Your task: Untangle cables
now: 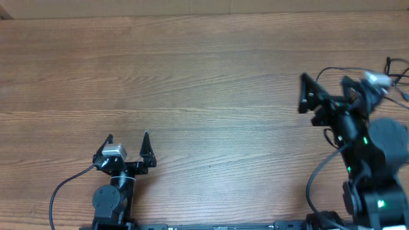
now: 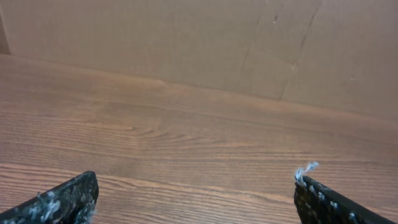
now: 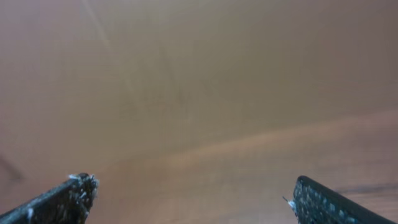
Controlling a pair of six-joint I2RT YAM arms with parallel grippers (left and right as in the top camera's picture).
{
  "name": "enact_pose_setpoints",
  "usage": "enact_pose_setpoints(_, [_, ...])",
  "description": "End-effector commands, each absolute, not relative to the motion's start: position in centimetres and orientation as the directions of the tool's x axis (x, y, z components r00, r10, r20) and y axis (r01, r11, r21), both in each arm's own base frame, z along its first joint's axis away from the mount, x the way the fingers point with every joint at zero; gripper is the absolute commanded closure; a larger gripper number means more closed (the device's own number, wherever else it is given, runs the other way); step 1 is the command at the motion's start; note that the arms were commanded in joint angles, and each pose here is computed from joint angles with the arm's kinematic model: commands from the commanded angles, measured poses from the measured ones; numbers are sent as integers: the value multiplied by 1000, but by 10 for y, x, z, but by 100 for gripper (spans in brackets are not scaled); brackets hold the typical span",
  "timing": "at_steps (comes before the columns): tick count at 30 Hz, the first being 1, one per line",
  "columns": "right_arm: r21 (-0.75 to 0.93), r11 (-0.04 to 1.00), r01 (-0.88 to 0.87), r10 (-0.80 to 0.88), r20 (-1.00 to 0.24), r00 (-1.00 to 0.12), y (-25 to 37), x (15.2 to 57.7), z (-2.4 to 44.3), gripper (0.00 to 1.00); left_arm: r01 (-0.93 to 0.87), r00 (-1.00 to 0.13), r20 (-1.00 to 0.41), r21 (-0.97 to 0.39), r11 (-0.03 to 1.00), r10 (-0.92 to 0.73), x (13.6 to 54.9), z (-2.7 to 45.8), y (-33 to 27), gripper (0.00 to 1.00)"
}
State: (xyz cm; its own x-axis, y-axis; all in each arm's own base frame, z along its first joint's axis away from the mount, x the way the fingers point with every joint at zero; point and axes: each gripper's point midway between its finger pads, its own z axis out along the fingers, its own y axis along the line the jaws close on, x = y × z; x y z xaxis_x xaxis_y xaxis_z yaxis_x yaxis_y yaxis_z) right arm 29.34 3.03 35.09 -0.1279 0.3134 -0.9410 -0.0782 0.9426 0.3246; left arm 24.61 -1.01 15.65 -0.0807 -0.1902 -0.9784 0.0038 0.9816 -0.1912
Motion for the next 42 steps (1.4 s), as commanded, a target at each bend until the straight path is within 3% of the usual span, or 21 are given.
enact_pose_setpoints(1, [326,941,-86,324,-945,-29,17,283,347,0,9,-75,-982,-177,984,-176,246,157,-10,0])
enact_pose_setpoints(5, [310,944,-110,320,-943,88,9,273,337,0,9,-75,-982,-177,984,-176,246,157,-10,1])
enact_pose_setpoints(17, [269,948,-171,310,-904,295,9,249,278,0,9,-75,-982,-177,984,-176,246,157,-10,1])
enact_pose_setpoints(21, [275,947,-163,311,-911,270,9,250,255,0,9,-75,-982,-177,984,-175,246,157,-10,0])
enact_pose_setpoints(33, [272,960,-61,272,-962,-10,7,257,180,0,9,-75,-982,-177,984,-176,246,157,-10,0])
enact_pose_setpoints(42, [99,992,-82,98,-995,-17,11,246,173,0,9,-75,-982,-177,984,-176,246,157,-10,0])
